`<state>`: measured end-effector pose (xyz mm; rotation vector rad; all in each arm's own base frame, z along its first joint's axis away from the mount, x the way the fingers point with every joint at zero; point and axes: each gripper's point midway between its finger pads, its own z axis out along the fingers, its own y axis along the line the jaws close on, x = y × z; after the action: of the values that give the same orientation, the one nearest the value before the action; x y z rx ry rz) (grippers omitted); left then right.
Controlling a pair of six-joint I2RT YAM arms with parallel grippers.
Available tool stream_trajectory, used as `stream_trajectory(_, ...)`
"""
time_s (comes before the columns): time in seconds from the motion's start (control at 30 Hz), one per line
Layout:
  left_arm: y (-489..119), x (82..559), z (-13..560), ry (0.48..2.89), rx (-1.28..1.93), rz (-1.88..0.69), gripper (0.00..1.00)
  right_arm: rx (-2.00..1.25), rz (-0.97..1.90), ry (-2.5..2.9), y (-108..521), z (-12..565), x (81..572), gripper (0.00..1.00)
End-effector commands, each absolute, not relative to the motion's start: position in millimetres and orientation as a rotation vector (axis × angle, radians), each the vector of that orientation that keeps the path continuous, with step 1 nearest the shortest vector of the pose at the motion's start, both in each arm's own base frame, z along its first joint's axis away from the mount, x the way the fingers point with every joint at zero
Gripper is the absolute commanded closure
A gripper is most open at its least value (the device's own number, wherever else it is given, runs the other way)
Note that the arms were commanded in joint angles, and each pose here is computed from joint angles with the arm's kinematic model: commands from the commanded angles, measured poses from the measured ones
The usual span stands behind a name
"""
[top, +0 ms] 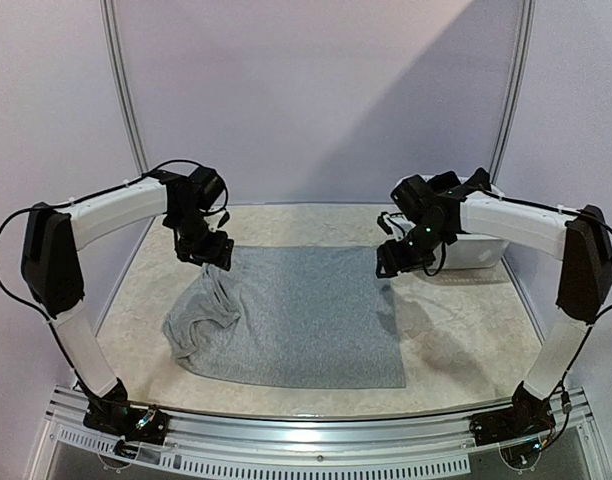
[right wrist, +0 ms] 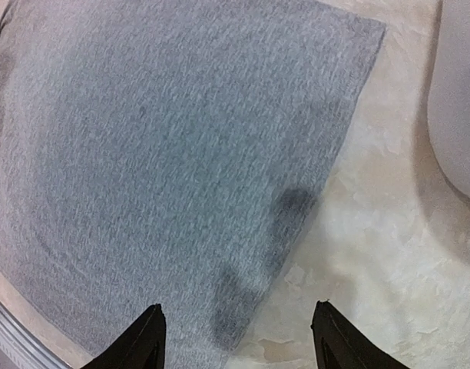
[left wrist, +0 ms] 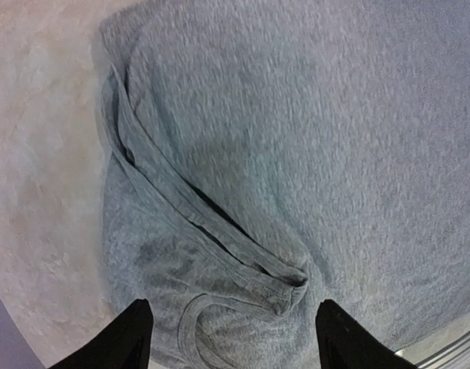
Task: Fold and stack the mixed laundry pile
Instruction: Smooth out the flattened tank top at the center of the board.
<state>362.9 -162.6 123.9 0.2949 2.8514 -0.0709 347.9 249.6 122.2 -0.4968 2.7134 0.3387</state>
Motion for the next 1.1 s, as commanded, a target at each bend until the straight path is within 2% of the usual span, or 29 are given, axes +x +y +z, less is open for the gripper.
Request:
stream_trajectory(0.0,-165,328,109,2.886,0.448,0.007,0.31,-0.404,0.389,2.67,238,133,338,0.35)
stream_trajectory(0.27,-183,295,73,2.944,0.611,0.024,0.43,-0.299,0.438,2.697,226,131,313,0.36)
stream_trajectory(0.57,-198,284,45,2.987,0.741,0.056,0.49,-0.279,0.403,2.722,211,129,295,0.37)
stream_trajectory(1.07,-195,285,7,2.993,0.758,0.138,0.58,-0.262,0.391,2.719,205,134,290,0.38)
